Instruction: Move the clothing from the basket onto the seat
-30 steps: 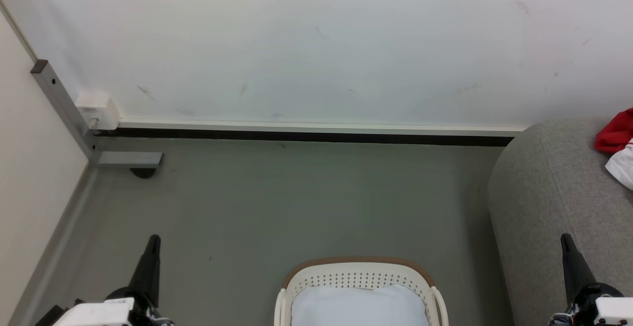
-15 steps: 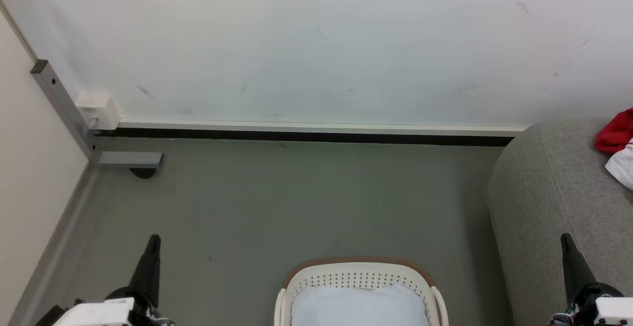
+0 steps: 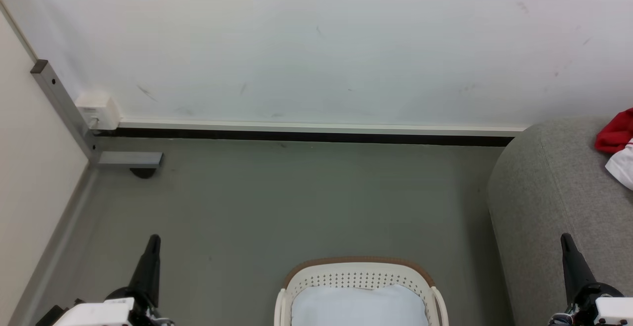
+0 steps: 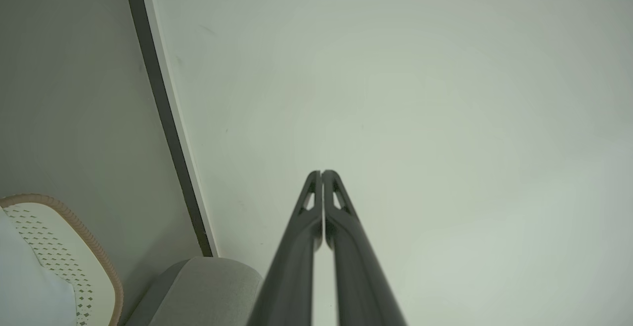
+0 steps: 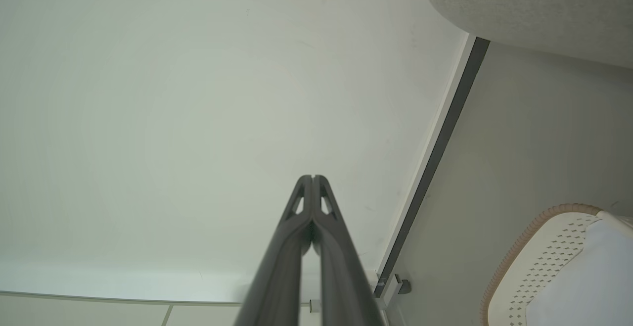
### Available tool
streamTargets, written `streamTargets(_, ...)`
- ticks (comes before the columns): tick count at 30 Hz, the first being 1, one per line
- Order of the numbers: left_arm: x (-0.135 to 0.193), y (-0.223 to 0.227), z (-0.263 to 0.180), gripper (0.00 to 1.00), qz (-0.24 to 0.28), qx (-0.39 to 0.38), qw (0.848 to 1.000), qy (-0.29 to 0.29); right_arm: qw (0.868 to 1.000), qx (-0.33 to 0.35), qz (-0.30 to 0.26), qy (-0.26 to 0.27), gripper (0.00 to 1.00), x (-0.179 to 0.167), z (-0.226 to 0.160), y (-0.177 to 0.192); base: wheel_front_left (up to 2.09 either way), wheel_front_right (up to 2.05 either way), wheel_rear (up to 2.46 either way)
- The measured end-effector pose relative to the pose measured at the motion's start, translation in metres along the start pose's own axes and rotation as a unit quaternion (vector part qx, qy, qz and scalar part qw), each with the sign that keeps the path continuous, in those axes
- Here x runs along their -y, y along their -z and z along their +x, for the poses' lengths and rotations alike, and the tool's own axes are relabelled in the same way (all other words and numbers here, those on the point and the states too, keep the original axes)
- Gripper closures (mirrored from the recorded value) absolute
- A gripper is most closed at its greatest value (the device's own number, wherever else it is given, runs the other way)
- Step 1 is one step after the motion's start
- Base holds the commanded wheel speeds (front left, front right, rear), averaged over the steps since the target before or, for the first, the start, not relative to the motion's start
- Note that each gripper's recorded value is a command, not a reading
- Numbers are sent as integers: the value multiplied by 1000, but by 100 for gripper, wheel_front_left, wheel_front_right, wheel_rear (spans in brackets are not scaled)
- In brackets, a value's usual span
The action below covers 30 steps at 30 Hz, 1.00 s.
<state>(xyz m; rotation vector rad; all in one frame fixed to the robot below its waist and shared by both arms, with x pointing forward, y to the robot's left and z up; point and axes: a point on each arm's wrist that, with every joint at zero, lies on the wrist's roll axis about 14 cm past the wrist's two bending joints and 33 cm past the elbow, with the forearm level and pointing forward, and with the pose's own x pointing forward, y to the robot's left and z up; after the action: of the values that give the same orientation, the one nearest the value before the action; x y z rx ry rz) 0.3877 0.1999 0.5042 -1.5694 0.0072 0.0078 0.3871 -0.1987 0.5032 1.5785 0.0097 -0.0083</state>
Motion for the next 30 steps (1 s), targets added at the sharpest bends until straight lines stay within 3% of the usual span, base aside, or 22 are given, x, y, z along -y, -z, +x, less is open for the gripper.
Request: streamTargets(30,0,0,0,100,0,0,1000,0,1000,0,0,0,100,0,0,0,0,0,0)
